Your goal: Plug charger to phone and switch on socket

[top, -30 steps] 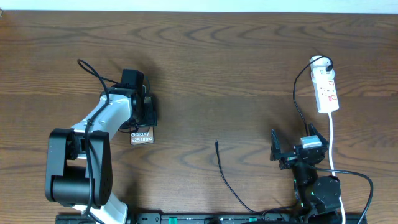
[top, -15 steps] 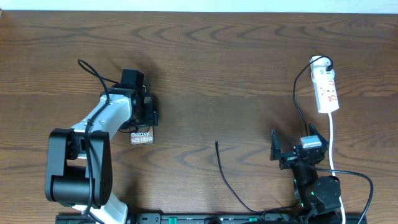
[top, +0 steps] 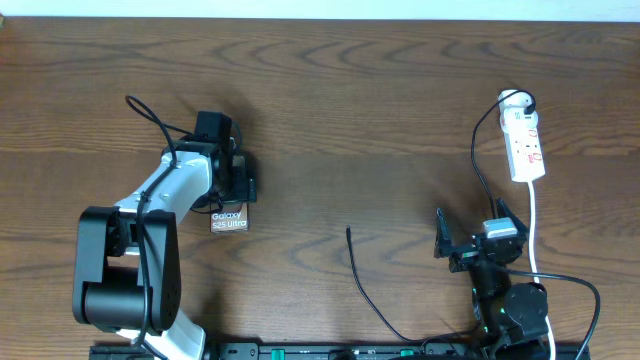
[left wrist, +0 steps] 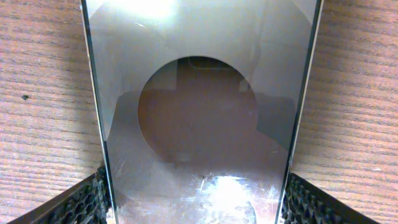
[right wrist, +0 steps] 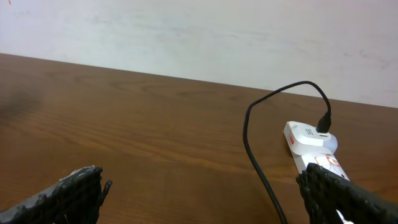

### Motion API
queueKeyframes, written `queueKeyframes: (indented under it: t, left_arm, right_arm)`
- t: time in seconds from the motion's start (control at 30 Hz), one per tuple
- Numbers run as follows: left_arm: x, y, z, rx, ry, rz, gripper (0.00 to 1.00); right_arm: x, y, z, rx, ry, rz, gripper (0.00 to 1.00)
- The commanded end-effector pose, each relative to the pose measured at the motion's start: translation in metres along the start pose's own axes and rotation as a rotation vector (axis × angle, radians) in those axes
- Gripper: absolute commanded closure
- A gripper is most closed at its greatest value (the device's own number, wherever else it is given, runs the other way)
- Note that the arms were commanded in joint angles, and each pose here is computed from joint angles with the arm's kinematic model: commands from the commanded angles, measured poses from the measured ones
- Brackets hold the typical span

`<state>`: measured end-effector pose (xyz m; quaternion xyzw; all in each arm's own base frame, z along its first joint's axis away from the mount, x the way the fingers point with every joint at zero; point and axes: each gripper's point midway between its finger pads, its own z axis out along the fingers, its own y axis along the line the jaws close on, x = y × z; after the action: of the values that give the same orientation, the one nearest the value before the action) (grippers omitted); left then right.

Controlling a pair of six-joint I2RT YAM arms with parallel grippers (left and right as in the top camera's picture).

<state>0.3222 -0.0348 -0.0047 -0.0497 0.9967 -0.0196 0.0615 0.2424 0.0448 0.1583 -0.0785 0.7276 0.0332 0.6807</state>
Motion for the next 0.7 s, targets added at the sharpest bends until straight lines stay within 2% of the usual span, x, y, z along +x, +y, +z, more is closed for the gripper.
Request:
queueKeyframes:
  t: [0.0, 0.5, 0.67]
  left_arm:
    - [0.0413, -0.0135, 0.0299, 0.088, 0.158, -0.014, 0.19]
    - [0.0412, -0.0135, 0.0299, 0.089, 0.158, -0.015, 0.21]
    - [0.0414, -0.0134, 0.0300, 0.088, 0.158, -0.014, 0.28]
  right_arm:
    - [-0.0002, 0.0007, -0.0004, -0.001, -0.004, -0.008, 0.01]
    - [-0.0002, 0.0007, -0.0004, -0.001, -0.004, -0.008, 0.01]
    - [-0.0002, 0.0007, -0.0004, -0.001, -0.004, -0.008, 0.01]
